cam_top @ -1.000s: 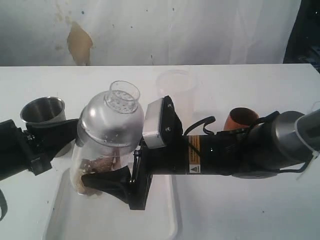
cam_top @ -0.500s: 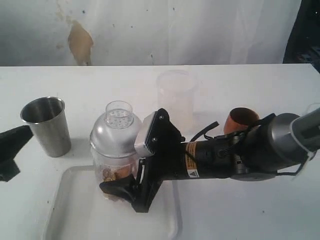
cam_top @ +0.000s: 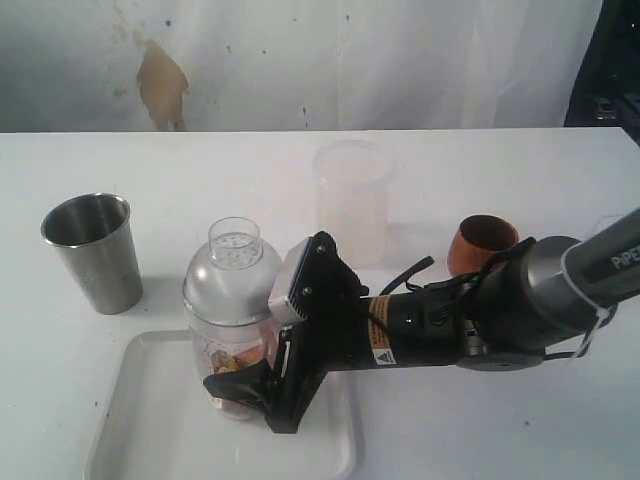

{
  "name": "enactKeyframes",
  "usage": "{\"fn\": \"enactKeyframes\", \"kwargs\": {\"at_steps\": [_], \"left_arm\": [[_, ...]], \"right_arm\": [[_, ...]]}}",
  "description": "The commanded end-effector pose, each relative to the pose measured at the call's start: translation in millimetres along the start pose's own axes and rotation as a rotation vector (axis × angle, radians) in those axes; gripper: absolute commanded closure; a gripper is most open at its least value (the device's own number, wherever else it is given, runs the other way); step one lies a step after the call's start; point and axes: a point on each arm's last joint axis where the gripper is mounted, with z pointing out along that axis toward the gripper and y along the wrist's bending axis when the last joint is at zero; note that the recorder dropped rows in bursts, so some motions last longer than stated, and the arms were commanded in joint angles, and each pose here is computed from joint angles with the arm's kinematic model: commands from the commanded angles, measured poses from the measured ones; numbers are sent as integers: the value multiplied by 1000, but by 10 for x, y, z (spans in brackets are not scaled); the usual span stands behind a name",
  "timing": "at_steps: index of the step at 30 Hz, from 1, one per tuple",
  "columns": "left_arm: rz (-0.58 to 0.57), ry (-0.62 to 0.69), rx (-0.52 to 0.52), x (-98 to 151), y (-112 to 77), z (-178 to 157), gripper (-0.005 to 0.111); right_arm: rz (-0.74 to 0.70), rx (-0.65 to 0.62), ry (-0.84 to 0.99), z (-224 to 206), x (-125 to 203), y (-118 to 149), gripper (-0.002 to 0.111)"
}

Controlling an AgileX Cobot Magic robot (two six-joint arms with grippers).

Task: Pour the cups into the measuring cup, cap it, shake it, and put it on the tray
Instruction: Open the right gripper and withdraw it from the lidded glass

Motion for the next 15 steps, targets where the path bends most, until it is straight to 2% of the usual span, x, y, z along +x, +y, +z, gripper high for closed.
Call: {"fn": "enactKeyframes", "kwargs": {"at_steps": [1, 3, 4, 10, 15], "left_arm": [[-6, 4, -3, 14, -2, -14, 107], [-6, 4, -3, 14, -2, -14, 107], [-6, 4, -3, 14, -2, -14, 107], [-6, 5, -4, 15, -1, -14, 107], [-6, 5, -4, 15, -1, -14, 107]], "right_arm": [[25, -4, -30, -4, -38, -9, 30], [21, -3, -35, -13, -58, -7, 17], [18, 1, -32, -18, -67, -9, 16], [47, 14, -31, -89, -195, 13, 16], [86, -1, 48, -142, -215, 50, 16]]}}
